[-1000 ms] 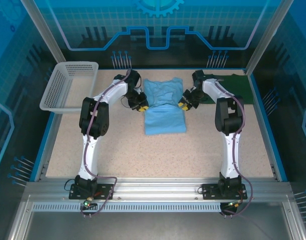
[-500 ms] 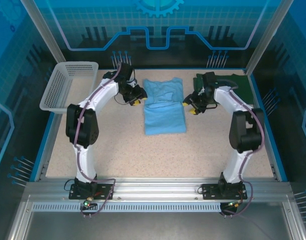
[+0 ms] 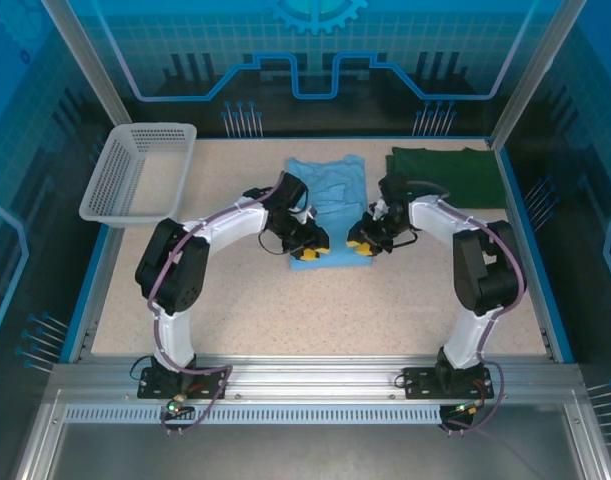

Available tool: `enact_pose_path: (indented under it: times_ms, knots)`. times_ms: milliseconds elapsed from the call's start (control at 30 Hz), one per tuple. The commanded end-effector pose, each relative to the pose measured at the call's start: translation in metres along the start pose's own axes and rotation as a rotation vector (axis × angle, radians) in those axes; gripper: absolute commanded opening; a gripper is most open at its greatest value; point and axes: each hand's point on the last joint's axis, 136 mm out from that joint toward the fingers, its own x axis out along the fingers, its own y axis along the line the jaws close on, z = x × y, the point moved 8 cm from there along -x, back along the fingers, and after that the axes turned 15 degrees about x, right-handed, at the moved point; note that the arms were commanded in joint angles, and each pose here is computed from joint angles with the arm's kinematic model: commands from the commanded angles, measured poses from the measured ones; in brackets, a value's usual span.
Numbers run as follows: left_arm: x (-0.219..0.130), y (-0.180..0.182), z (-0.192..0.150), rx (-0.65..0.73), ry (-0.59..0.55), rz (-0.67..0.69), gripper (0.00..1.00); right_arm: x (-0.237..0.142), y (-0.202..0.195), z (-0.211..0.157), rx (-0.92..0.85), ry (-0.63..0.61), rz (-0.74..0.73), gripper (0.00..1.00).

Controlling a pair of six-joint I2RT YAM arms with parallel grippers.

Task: Fold and stack the t-shirts

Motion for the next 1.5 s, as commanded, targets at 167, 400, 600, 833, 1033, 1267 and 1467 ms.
enact_pose_path:
  times_ms: [167,400,600,833,1033,1267,1467]
  knots:
    - [0.043,0.065,-0.030,-0.023,0.094,0.233,0.33,0.043,-0.069,-0.001,0.104,0.040,-0.204,0.23]
    - [0.037,0.075,-0.076,-0.007,0.197,0.238,0.33,0.044,-0.105,-0.030,0.124,0.051,-0.213,0.23]
    - [0.012,0.066,-0.104,0.002,0.225,0.211,0.35,0.026,-0.116,-0.056,0.097,0.045,-0.190,0.26]
    - [-0.049,0.037,-0.062,-0.020,0.041,0.148,0.35,-0.026,-0.065,-0.059,-0.019,-0.117,-0.073,0.26]
    - [-0.048,0.031,0.003,0.008,-0.030,0.085,0.29,-0.033,-0.019,-0.027,-0.023,-0.243,-0.066,0.19]
    - [-0.012,0.056,0.048,0.002,-0.012,0.121,0.20,0.009,0.019,0.026,0.002,-0.167,-0.052,0.15]
    - [-0.003,0.094,0.059,-0.030,-0.041,0.217,0.18,0.027,0.008,0.064,0.074,-0.162,-0.133,0.13]
